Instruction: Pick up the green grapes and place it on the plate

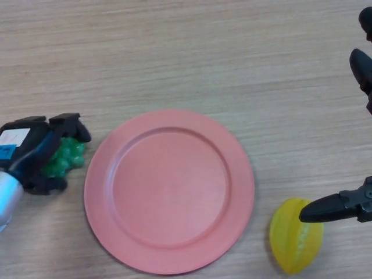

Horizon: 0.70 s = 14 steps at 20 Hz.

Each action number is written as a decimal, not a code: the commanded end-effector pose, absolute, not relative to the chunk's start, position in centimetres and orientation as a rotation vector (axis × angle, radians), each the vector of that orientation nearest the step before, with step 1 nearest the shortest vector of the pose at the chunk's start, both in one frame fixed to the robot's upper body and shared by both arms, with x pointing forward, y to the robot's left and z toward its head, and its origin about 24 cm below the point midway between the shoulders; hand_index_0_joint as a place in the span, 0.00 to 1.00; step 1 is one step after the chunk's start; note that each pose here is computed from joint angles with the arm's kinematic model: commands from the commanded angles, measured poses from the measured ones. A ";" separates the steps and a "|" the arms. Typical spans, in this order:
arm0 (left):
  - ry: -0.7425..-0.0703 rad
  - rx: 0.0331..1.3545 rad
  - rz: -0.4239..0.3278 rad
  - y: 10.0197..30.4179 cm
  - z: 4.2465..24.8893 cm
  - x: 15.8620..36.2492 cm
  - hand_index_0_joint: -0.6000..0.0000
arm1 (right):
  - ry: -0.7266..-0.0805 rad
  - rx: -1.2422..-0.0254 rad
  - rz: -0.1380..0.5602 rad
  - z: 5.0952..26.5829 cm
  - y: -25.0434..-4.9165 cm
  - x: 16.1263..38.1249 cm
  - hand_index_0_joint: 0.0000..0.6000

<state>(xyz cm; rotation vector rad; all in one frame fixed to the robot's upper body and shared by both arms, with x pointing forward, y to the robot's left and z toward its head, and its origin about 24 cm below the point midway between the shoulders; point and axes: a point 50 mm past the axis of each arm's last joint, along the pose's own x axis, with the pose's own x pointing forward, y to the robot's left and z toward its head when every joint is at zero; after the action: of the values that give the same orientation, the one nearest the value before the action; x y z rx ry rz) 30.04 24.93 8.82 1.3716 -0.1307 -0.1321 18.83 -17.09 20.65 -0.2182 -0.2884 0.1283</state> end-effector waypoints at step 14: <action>-0.407 1.044 -0.067 21.1 22.7 23.5 0.00 | -0.551 -0.196 0.121 24.1 -16.8 17.4 0.00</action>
<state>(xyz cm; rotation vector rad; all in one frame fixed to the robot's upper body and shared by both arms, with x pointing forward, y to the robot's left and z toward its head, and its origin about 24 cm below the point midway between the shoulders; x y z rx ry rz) 24.34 21.04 20.22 0.9994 -0.2804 -0.1219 18.78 -16.67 20.70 -0.2199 -0.2917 0.1344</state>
